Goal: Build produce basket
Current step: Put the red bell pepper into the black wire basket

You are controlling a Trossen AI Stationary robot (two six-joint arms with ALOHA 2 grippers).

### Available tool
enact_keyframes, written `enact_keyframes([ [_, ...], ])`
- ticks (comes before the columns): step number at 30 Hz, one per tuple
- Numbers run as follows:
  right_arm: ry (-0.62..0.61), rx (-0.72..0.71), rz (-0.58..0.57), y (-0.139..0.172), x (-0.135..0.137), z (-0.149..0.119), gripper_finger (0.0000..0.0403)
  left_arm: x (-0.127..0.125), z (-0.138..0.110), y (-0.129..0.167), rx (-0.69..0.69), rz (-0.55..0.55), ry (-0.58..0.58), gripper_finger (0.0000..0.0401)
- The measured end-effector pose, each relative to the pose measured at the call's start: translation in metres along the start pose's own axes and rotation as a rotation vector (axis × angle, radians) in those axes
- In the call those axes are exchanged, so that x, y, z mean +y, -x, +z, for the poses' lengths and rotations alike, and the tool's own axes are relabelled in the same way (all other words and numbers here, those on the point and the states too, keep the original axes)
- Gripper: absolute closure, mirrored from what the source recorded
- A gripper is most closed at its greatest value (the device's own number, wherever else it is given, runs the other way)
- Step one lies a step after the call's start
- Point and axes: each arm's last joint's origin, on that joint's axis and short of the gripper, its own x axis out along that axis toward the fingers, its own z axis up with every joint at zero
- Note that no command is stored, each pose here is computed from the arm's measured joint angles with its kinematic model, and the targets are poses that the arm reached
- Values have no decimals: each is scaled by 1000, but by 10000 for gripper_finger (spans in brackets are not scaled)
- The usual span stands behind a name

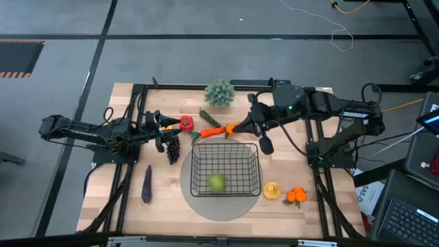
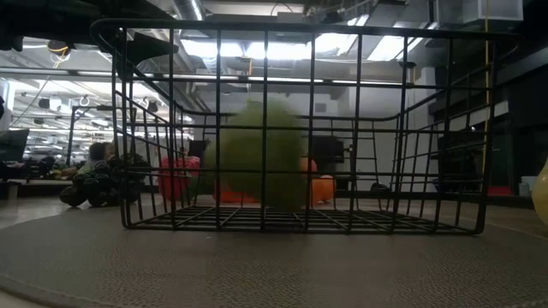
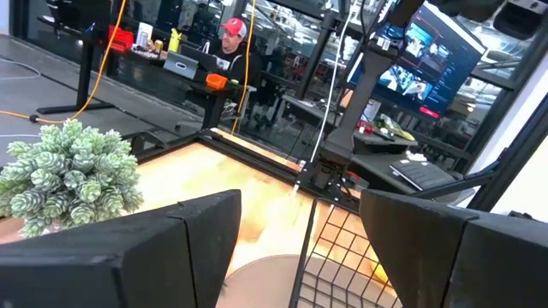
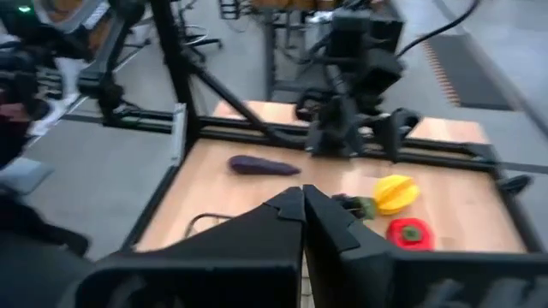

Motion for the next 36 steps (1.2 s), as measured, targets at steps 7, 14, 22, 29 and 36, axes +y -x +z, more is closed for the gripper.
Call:
enact_keyframes([
  [7,1,13,-2,0,0,-1,403,0,0,0,0,0,1,172],
  [14,109,4,-2,-5,-1,-1,402,0,0,0,0,0,-1,172],
  [22,123,63,3,-37,-6,-10,402,0,0,0,0,0,5,172],
  [29,61,290,17,-46,-7,-34,402,1,-3,0,34,11,-2,172],
  [36,35,419,-81,-15,-5,-41,402,1,-3,0,33,12,15,172],
])
